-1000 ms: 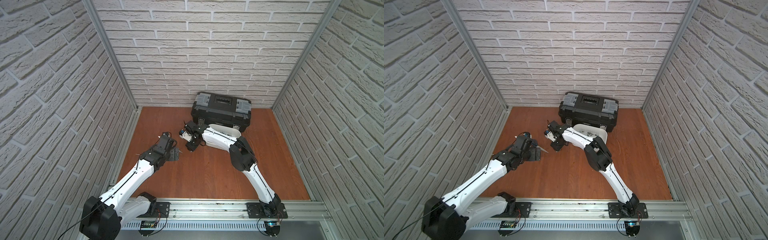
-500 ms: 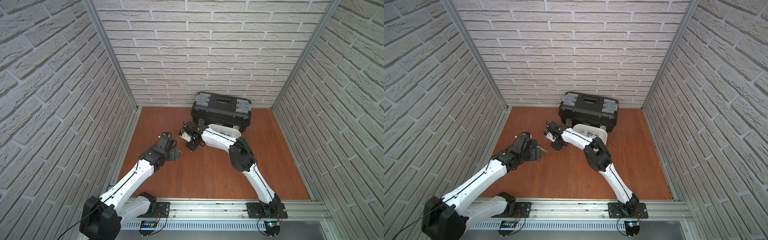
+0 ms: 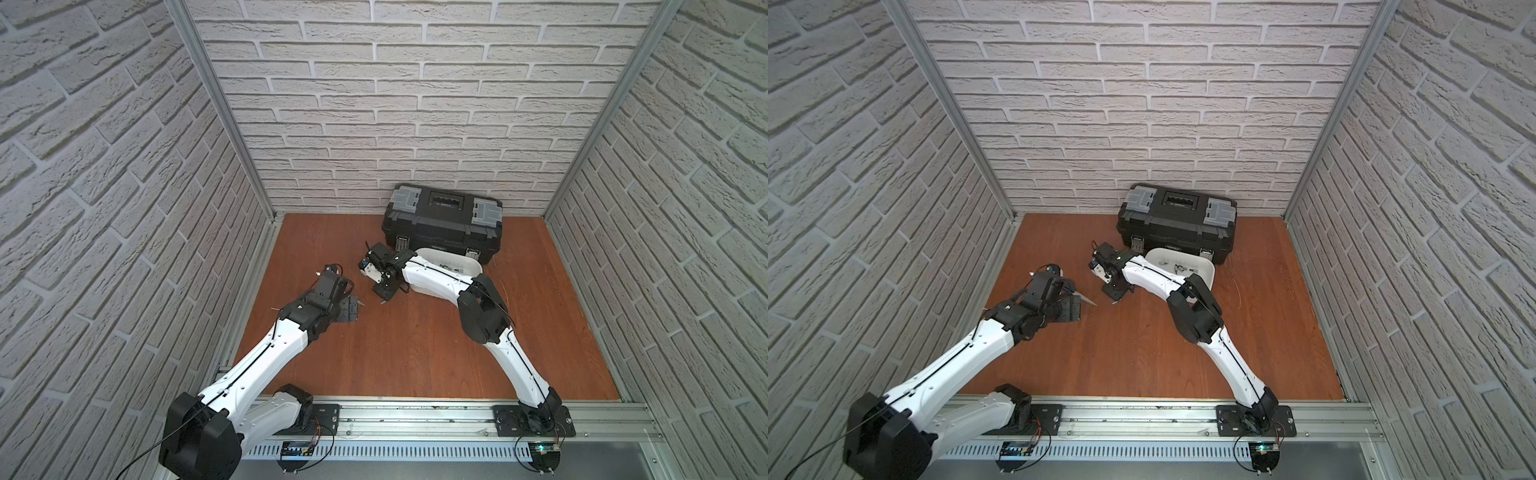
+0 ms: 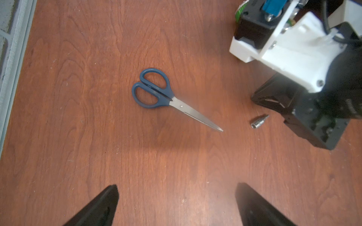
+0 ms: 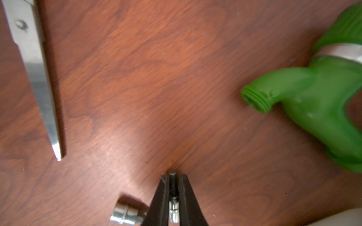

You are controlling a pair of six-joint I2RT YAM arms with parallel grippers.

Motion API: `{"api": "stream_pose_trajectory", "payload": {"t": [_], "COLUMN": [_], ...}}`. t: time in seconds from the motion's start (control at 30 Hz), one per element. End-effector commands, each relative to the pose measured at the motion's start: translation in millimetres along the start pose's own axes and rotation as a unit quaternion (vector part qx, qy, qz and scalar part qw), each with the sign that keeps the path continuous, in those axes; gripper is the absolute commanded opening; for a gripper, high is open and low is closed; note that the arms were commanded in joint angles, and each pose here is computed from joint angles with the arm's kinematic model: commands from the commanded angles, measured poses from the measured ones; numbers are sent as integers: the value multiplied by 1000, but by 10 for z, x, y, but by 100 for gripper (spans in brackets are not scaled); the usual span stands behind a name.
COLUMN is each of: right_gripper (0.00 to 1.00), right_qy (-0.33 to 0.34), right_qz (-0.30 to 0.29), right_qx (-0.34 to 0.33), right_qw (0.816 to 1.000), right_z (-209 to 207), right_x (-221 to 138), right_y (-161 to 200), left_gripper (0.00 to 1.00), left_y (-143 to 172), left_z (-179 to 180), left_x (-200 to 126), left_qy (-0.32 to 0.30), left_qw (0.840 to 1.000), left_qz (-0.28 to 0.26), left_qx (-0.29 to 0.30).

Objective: Put the bit on the desktop into the storage box
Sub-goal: Pick up the screwdriver bit from the center of the board.

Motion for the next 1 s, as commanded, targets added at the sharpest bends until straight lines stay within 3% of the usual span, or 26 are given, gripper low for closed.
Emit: {"api": "stream_pose_trajectory", "payload": {"t": [0.0, 0.47, 0.97], "right_gripper": [10, 5, 21], "right_qy": [16, 18, 31], "right_qz": [1, -15, 23], "right_qx": [3, 9, 17], "right_qw": [1000, 1000, 999], "right_z": [12, -8, -30], "right_x": [-40, -228, -114], "right_y": [-18, -70, 58], "left_gripper": [98, 98, 98], "left_y": [19, -12, -4], "left_z": [32, 22, 30], "left_x": [24, 38, 32], "left_qy": [-10, -10, -11], "left_qw": [1000, 1000, 1000], "left_qz": [8, 9, 10], "left_qx": [-3, -3, -2]}}
Point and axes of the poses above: each gripper's point midway between its finger pads, its own x axis out along the fingers, its own z axis along the line the jaws close on, y = z × x, the point moved 8 cm from there along -x, back along the fingers, and after that the axes turned 9 degrees about x, right-handed, at the moved point
